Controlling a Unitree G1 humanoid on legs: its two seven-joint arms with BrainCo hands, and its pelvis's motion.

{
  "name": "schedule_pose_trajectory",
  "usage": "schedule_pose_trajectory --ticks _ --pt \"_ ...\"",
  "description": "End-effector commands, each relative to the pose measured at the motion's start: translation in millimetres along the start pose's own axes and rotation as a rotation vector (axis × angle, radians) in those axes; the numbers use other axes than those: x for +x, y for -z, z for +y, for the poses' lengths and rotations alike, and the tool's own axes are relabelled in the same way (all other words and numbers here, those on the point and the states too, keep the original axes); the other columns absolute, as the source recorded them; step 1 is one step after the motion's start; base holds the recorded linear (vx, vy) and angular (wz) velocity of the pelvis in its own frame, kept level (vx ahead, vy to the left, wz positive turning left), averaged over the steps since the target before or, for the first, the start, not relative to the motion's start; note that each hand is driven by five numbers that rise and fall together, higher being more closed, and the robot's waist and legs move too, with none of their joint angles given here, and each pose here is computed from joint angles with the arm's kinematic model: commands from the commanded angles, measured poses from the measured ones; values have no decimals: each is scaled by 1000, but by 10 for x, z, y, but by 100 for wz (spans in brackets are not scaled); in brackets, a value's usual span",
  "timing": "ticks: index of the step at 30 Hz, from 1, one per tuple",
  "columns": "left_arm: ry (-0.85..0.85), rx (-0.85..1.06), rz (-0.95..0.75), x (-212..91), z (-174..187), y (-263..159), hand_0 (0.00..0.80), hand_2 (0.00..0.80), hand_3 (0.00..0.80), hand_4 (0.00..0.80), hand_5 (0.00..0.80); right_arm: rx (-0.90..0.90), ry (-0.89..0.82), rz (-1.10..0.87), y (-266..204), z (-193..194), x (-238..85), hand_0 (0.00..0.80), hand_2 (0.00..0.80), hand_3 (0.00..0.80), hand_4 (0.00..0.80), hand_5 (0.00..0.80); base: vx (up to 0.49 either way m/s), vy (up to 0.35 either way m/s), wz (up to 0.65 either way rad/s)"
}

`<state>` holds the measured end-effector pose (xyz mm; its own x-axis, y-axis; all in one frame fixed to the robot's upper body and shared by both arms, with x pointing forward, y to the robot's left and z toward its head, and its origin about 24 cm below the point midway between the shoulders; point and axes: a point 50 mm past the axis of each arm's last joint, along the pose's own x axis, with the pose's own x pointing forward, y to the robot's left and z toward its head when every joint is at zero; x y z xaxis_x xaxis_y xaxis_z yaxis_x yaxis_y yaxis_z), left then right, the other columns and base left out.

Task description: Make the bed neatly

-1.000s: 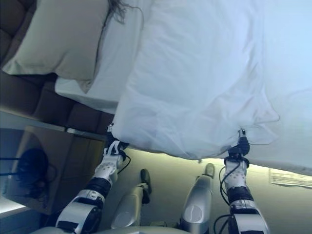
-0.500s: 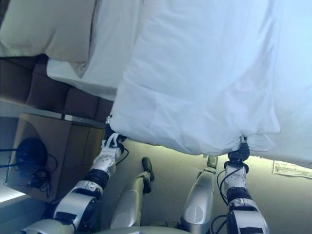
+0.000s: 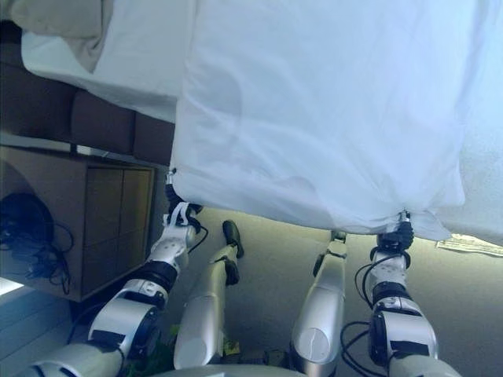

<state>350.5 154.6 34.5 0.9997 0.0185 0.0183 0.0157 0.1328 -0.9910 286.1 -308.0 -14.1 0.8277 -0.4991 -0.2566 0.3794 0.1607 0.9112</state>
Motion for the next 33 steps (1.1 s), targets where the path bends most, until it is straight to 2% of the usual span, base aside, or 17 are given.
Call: schedule_pose_trajectory --ticks 1,7,13,14,15,16,18,19,20,24,29,33 --pt "-83 73 -243 -49 119 -749 800 800 800 800 800 -13 380 -44 -303 -850 -350 800 800 800 800 800 -2 50 -6" --pt "-50 70 -244 -53 111 -867 800 800 800 800 800 -45 509 47 -416 -991 -417 800 800 800 800 800 -54 -24 -2" --pt "-183 151 -220 -112 262 -817 800 800 800 800 800 -56 626 99 -423 -1142 -528 800 800 800 800 800 -7 -65 -1" --pt "-229 172 -218 -137 319 -827 800 800 800 800 800 -56 660 105 -435 -1185 -563 722 722 722 722 722 16 -27 -7" --pt "-276 192 -208 -156 365 -835 800 800 800 800 800 -59 697 114 -461 -1227 -599 442 442 442 442 442 10 -30 -7" --pt "-336 232 -191 -190 431 -838 800 800 800 800 800 -61 737 131 -477 -1292 -656 0 0 0 0 0 5 -37 -2" --pt "-445 324 -156 -268 553 -900 800 800 800 800 800 -57 795 147 -516 -1406 -764 0 0 0 0 0 2 -28 -5" --pt "-518 355 -140 -316 623 -929 285 285 285 285 285 -56 824 145 -543 -1468 -825 0 0 0 0 0 9 -13 -8" --pt "-569 363 -134 -370 688 -963 0 0 0 0 0 -58 845 144 -574 -1511 -870 0 0 0 0 0 13 2 -10" --pt "-700 324 -175 -545 845 -1129 0 0 0 0 0 -57 955 42 -789 -1599 -973 0 0 0 0 0 30 28 -11" --pt "-708 294 -251 -546 797 -1275 0 0 0 0 0 32 1100 -98 -921 -1571 -976 0 0 0 0 0 12 -40 -3" --pt "-679 286 -298 -463 674 -1366 0 0 0 0 0 170 1080 -125 -825 -1415 -813 0 0 0 0 0 3 -134 8"
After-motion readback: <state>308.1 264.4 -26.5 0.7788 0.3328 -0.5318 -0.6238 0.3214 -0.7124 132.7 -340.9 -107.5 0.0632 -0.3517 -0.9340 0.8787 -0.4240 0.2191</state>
